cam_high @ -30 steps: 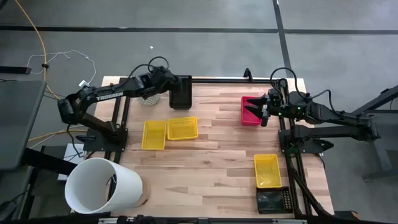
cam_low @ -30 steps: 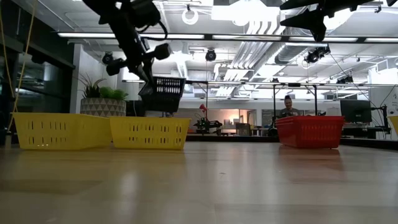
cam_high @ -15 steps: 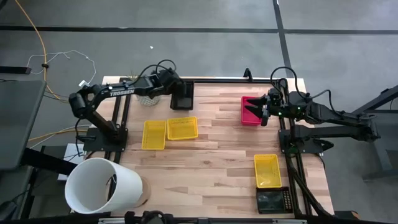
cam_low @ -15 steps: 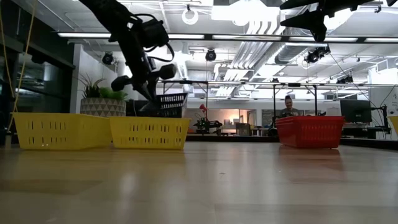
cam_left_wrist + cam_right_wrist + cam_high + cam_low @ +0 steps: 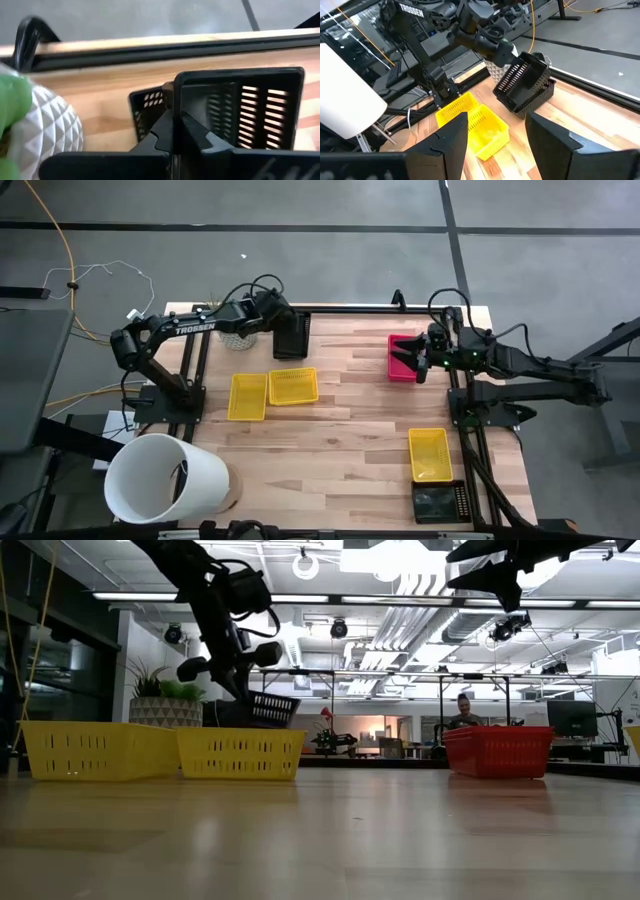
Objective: Stack baskets by color
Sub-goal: Stack the top black bin on top of the black bin
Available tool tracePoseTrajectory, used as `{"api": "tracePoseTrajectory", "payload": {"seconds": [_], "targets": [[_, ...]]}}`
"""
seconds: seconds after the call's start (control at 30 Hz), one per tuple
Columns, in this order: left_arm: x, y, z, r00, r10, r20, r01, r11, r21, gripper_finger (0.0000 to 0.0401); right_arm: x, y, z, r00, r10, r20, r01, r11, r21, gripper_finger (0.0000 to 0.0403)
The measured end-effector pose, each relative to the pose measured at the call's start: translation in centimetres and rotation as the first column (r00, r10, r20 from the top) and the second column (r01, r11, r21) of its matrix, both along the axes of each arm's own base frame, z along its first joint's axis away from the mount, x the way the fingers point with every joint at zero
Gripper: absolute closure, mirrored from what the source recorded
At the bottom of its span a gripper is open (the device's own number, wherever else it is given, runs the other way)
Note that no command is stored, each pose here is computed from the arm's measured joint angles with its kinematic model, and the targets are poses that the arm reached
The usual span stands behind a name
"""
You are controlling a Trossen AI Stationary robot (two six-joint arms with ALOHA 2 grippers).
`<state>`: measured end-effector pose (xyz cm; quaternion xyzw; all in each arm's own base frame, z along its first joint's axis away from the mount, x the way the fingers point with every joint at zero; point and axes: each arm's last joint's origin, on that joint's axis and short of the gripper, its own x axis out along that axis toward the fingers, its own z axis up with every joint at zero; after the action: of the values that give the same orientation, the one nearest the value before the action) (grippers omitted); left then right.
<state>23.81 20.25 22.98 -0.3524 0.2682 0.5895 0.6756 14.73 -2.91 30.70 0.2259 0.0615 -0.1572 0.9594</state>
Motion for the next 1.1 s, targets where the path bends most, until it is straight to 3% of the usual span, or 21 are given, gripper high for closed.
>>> {"api": "tracePoseTrajectory", "payload": {"seconds": [0.37,0.57,0.93,1.1], "targets": [[-0.47,-0.43,-0.38,0.993,0.116,0.024,-0.114,0.991,-0.074,0.0401,0.54,-0.08,-0.35,1.0,0.006,-0.025,-0.005,1.0,0.006,0.0218],[-0.15,-0.19,-0.16,0.996,0.074,0.039,-0.073,0.996,-0.042,0.04,0.54,-0.07,-0.35,1.0,0.006,-0.022,-0.005,1.0,0.017,0.0218],[-0.26,-0.18,-0.24,1.0,0.02,0.02,-0.019,0.998,-0.064,0.0399,0.54,-0.07,-0.35,1.0,0.005,-0.021,-0.004,1.0,0.022,0.0218],[-0.21,-0.07,-0.17,1.0,0.017,0.019,-0.017,0.999,-0.045,0.0369,0.54,-0.08,-0.35,1.0,0.005,-0.021,-0.004,1.0,0.022,0.0218]]}}
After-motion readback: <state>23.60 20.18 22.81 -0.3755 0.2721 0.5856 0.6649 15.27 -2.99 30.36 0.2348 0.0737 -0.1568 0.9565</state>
